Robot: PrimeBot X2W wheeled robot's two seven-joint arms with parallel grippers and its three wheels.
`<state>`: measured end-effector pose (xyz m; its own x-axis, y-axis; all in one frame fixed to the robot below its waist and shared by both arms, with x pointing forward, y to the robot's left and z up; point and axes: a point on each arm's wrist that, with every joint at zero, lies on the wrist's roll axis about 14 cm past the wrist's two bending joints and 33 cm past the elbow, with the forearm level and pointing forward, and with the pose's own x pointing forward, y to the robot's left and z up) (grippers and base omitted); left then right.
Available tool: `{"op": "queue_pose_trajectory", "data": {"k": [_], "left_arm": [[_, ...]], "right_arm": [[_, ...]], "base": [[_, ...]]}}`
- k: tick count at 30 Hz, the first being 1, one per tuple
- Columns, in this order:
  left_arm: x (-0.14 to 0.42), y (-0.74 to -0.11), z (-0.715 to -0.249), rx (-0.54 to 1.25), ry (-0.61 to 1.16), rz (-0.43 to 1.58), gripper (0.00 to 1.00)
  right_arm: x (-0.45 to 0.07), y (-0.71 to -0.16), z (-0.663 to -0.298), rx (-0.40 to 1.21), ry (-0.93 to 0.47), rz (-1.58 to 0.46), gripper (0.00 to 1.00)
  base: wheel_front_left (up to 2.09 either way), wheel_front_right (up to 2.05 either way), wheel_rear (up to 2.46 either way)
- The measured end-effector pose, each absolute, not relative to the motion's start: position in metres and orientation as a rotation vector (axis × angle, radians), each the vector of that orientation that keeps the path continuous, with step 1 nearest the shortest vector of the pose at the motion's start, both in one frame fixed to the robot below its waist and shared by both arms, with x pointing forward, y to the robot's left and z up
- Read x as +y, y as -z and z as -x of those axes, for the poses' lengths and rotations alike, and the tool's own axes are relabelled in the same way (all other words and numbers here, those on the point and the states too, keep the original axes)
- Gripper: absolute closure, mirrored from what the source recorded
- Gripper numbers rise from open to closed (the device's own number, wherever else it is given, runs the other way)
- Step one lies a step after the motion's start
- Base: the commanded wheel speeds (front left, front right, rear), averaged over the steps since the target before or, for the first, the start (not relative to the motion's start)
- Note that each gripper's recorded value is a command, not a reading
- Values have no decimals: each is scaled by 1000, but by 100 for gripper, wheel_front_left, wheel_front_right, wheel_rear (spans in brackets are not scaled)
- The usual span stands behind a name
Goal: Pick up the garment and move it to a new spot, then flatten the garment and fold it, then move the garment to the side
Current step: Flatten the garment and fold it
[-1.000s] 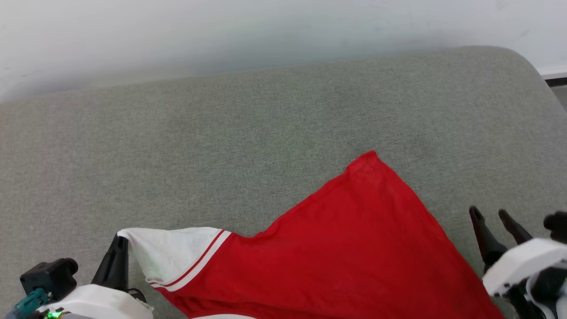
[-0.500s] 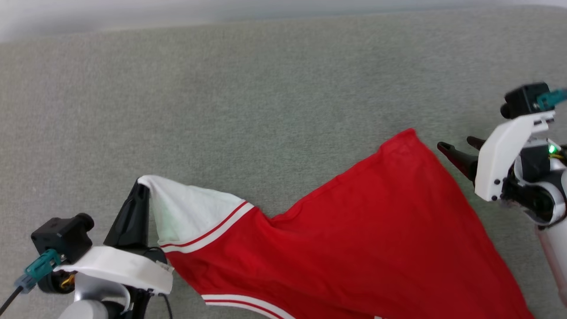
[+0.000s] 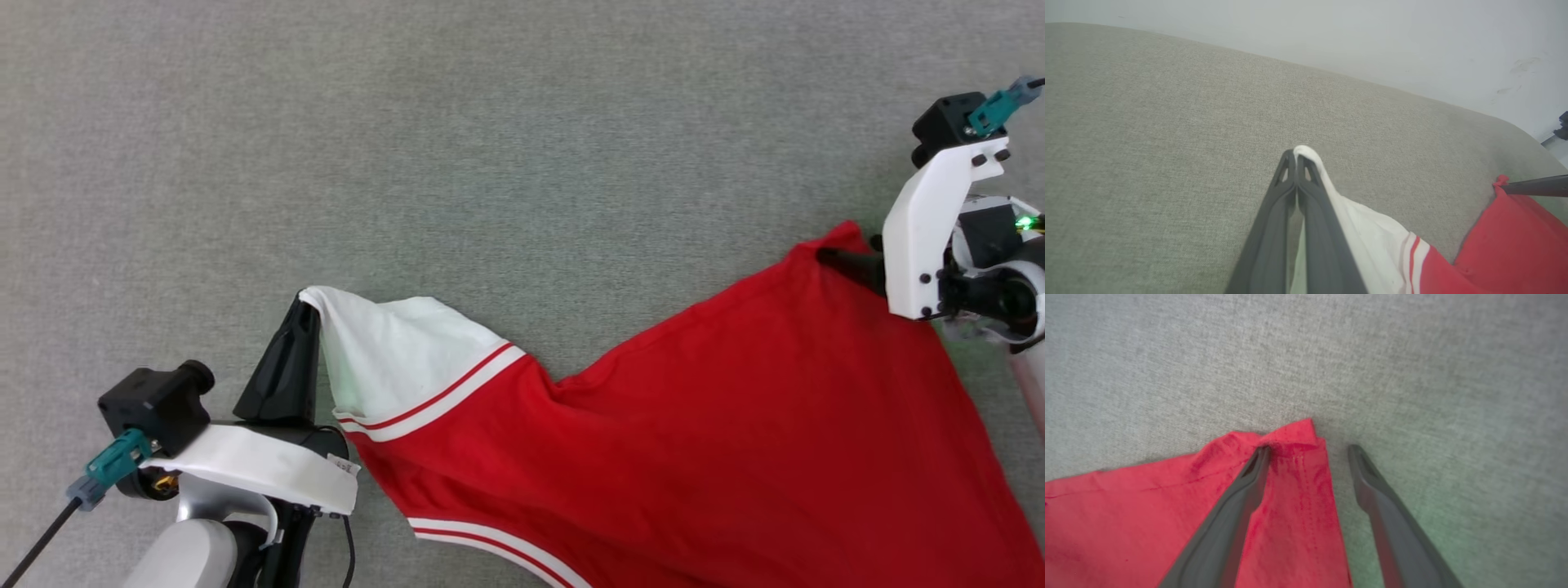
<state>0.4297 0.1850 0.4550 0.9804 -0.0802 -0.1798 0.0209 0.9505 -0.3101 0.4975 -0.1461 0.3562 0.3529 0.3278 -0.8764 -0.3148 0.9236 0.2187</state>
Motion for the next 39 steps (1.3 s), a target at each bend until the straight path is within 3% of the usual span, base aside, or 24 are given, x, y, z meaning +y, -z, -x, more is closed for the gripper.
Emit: {"op": "queue_pose_trajectory", "data": {"k": [1, 2, 7, 12, 26, 39], "left_arm": [[186, -453, -429, 197, 48, 313, 100], [187, -452, -428, 199, 45, 313, 100], [189, -457, -426, 183, 39, 317, 100], [197, -482, -434, 106, 54, 277, 100], [175, -644, -511, -282, 227, 178, 100], [166, -760, -612, -493, 250, 85, 100]], "right_arm": [[-146, -354, -497, 1152, -419, -15, 70], [-146, -353, -497, 1160, -422, -10, 100], [-139, -359, -494, 1152, -437, -6, 100], [-140, -380, -500, 1034, -429, 34, 100], [-183, -549, -563, 392, -241, 9, 100], [-221, -677, -626, -22, -100, 18, 100]], "base": [[0, 0, 0], [0, 0, 0], [0, 0, 0], [0, 0, 0], [0, 0, 0], [0, 0, 0]]}}
